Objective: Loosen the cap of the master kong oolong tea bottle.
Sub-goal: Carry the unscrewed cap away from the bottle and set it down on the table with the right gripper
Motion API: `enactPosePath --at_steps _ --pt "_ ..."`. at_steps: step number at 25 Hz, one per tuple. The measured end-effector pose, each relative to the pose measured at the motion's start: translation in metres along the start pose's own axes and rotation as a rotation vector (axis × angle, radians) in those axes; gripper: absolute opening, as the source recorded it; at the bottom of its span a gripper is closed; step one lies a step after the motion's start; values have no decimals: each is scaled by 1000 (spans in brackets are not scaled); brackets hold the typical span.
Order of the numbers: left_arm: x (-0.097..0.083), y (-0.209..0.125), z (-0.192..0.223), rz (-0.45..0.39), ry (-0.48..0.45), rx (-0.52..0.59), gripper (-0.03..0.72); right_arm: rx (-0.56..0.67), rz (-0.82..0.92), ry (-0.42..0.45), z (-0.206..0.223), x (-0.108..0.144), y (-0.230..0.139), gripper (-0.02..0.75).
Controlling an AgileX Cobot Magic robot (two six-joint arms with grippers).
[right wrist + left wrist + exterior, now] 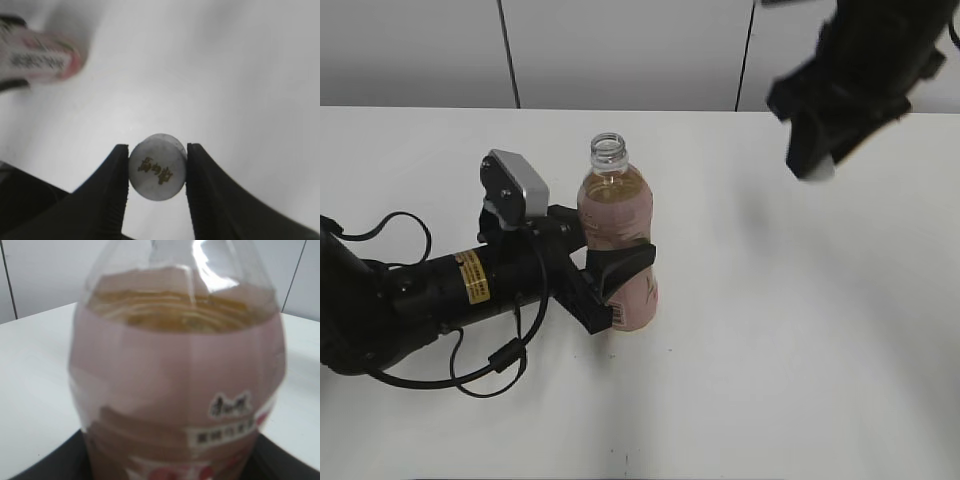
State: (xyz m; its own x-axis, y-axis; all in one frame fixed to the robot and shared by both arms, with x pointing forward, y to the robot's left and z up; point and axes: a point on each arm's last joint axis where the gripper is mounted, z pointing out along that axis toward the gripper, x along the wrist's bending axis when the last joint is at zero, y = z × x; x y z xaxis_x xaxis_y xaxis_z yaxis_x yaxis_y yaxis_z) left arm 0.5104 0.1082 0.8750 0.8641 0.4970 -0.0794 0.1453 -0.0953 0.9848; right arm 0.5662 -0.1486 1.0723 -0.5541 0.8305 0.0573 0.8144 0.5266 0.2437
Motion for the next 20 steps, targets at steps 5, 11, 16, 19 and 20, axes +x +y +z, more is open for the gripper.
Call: enactPosePath --at_steps 5,11,16,19,20 --pt "0 0 0 0 0 0 382 94 99 7 73 -16 -56 269" --pt "0 0 0 0 -1 -1 382 2 175 -28 113 -27 -87 269" --pt "0 0 0 0 -1 -1 382 13 229 -46 130 -44 -96 269" --pt "0 0 0 0 -1 -1 382 51 239 -42 145 -49 -99 269" --pt "0 0 0 0 -1 -1 382 61 239 -40 149 -49 -100 269"
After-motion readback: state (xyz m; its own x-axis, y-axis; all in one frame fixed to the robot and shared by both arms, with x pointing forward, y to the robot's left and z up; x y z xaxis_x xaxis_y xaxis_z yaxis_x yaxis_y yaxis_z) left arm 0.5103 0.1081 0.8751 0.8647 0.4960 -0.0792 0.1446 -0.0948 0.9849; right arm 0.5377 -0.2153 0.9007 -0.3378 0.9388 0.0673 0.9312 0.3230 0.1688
